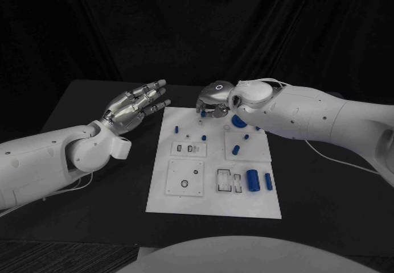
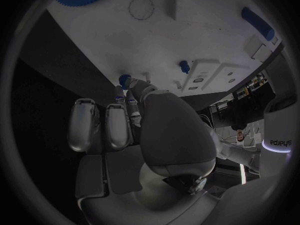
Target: Assemble the parts on the task board
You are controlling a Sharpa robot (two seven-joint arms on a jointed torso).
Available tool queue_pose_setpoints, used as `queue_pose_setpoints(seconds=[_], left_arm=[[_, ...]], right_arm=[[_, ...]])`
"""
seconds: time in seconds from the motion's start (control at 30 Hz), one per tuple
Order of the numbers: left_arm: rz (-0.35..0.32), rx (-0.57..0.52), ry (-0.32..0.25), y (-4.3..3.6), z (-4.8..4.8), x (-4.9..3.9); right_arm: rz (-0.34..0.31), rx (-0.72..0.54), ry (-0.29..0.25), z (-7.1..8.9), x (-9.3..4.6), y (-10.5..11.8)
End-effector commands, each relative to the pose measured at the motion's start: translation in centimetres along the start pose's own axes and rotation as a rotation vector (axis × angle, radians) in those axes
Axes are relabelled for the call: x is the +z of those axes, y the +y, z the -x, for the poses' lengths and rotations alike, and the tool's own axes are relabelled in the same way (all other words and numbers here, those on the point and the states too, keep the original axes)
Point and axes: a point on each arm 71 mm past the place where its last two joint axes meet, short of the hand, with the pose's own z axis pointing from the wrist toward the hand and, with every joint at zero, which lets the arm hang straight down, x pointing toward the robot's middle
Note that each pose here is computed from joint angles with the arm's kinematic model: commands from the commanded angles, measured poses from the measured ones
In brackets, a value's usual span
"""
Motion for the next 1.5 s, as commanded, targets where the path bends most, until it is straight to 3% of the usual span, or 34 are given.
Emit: queue_pose_setpoints(seconds=[0.03, 0.2, 0.47, 0.6, 0.77, 0.9, 1.1, 1.5], left_arm=[[-0.01, -0.009, 0.013, -0.16, -0.12, 0.14], [-0.01, -0.008, 0.011, -0.16, -0.02, 0.12], [-0.008, -0.008, 0.012, -0.15, 0.04, 0.11], [-0.008, -0.007, 0.011, -0.15, 0.08, 0.14], [-0.008, -0.006, 0.01, -0.17, 0.15, 0.09], [-0.006, -0.005, 0.007, -0.19, 0.28, -0.02], [-0.008, -0.007, 0.006, -0.25, 0.43, -0.21], [-0.019, -0.016, 0.016, -0.17, 0.36, -0.23]], right_arm=[[-0.031, -0.002, 0.005, -0.2, 0.0, -0.3], [-0.046, -0.004, -0.004, -0.2, -0.2, -0.6], [-0.049, -0.017, -0.096, 0.5, -1.4, -1.3], [-0.055, -0.023, -0.137, 1.2, -2.8, -2.1], [-0.07, -0.001, -0.161, 1.6, -5.5, -3.2], [-0.114, 0.038, -0.148, 1.2, -7.8, -4.6], [-0.24, 0.167, -0.09, -0.1, -10.5, -6.7], [-0.357, 0.232, 0.044, -3.5, -12.5, -8.2]])
